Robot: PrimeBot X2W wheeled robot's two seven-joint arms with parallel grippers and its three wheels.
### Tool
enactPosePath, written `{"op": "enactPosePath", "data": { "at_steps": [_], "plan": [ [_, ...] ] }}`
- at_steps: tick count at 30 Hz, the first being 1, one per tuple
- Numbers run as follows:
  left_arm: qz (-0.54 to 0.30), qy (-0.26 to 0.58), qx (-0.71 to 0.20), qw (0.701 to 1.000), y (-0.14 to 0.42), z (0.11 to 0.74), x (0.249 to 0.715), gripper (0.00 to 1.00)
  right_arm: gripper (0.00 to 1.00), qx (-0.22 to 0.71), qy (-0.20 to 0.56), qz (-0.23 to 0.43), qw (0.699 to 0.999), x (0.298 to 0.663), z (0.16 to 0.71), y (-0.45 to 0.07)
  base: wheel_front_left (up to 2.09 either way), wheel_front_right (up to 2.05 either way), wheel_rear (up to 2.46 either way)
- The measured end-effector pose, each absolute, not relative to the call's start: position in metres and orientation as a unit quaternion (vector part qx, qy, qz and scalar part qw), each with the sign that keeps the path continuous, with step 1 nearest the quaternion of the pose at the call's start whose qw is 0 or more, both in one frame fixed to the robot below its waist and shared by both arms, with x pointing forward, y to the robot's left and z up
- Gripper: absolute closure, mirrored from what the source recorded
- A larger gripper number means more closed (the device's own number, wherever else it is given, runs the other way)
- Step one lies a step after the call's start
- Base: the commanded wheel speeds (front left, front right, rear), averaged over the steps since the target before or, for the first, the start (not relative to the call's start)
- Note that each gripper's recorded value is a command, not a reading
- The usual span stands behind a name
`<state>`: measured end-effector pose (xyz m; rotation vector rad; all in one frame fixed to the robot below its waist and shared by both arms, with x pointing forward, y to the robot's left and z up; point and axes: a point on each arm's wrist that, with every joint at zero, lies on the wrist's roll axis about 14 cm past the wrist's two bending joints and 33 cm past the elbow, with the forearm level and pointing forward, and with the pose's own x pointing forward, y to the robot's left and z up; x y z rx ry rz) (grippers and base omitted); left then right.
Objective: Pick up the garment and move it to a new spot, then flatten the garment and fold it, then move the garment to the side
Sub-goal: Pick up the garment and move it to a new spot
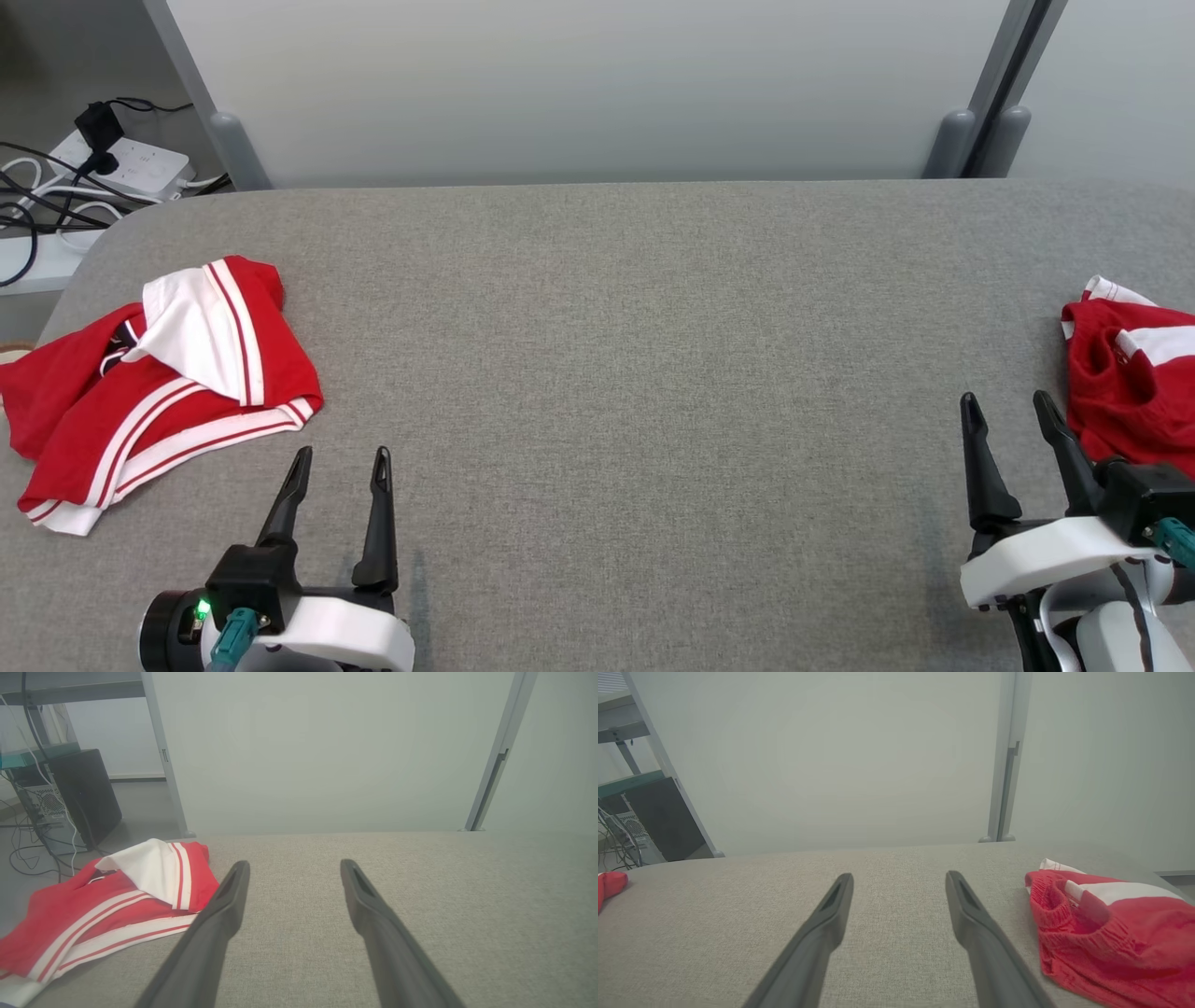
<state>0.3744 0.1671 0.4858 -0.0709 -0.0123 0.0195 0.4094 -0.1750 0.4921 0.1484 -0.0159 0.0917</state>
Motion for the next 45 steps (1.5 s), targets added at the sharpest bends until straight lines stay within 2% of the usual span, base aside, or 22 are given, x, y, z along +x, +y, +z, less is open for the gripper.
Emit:
{"op": "enactPosePath", "data": {
  "at_steps": [10,19,34,39,45],
  "plan": [
    [0.037,-0.001,-0.035,0.999,0.183,0.482,0.369,0.00,0.00,0.072,-0.001,0.073,0.995,0.414,0.487,-0.155,0.00,0.00,0.00],
    [0.115,-0.002,-0.042,0.992,0.227,0.483,0.342,0.00,0.00,0.074,0.003,0.166,0.983,0.426,0.488,-0.088,0.00,0.00,0.00],
    [0.275,0.025,-0.041,0.960,0.309,0.465,0.248,0.00,0.00,0.071,0.022,0.335,0.939,0.417,0.483,0.038,0.00,0.00,0.00],
    [0.308,0.039,-0.051,0.949,0.321,0.454,0.224,0.00,0.00,0.073,0.024,0.362,0.929,0.410,0.483,0.057,0.00,0.00,0.00],
    [0.303,0.044,-0.063,0.950,0.320,0.450,0.225,0.00,0.00,0.072,0.028,0.362,0.929,0.409,0.480,0.055,0.00,0.00,0.00]
  ]
}}
